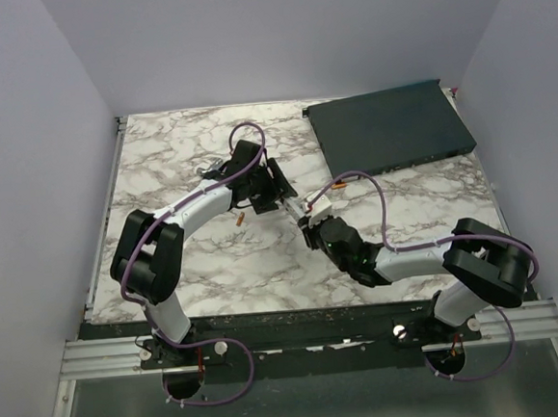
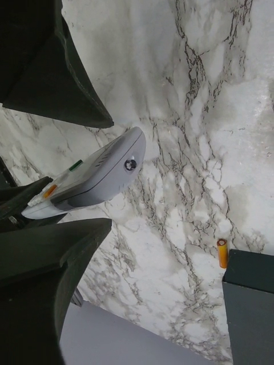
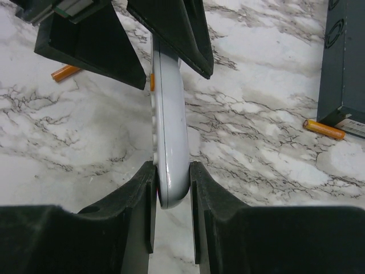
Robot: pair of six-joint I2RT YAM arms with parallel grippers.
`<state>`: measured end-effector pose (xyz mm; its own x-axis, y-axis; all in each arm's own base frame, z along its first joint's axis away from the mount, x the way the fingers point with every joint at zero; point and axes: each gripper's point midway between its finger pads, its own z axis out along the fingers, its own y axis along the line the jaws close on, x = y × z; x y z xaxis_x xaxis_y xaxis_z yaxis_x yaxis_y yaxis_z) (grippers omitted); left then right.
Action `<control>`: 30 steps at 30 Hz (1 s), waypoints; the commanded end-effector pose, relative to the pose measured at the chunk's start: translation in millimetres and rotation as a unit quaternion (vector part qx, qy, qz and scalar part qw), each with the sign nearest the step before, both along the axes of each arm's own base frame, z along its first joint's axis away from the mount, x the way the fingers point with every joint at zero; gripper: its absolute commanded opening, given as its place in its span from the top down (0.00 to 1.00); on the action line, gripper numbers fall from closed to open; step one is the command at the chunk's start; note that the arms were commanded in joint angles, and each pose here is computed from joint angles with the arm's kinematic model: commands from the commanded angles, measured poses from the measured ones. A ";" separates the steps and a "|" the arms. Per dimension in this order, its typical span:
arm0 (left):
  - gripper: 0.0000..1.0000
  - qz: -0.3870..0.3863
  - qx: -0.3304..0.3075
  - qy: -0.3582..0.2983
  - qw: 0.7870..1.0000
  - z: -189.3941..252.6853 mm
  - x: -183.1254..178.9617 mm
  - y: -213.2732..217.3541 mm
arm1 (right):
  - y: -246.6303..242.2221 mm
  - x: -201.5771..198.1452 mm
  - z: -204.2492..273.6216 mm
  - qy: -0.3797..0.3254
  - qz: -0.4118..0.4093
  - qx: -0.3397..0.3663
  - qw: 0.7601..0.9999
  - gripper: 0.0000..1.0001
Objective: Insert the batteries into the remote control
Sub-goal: Adjust the remote control.
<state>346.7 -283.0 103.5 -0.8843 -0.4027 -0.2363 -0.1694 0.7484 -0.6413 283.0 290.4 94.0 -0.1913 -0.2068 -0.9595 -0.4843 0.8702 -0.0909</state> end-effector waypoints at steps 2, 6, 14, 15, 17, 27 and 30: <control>0.45 -0.012 -0.017 -0.015 1.000 10.0 0.0 -8.1 | 8.9 6.5 25.4 -0.032 -0.017 0.014 0.999 0.99; 0.50 -0.015 -0.021 -0.016 1.000 11.0 -0.6 -9.5 | 13.8 4.7 27.3 -0.038 -0.016 0.010 0.999 0.99; 0.83 -0.023 -0.034 -0.022 0.999 13.9 -2.7 -12.1 | 22.5 1.0 25.7 -0.053 -0.017 -0.019 0.998 0.99; 0.87 -0.023 -0.036 -0.024 0.999 14.6 -2.6 -12.2 | 22.8 0.8 25.6 -0.056 -0.018 -0.021 0.998 0.99; 1.00 -0.026 -0.040 -0.024 0.999 14.8 -3.7 -13.6 | 24.0 -0.4 26.5 -0.060 -0.021 -0.022 0.998 0.99; 1.00 -0.037 -0.076 -0.051 0.995 29.3 -7.1 -18.8 | 37.6 -9.7 40.6 -0.066 0.001 0.000 0.998 0.91; 1.00 -0.042 -0.095 -0.059 0.993 34.6 -8.5 -22.6 | 41.7 -13.4 44.6 -0.062 0.012 0.012 0.998 0.80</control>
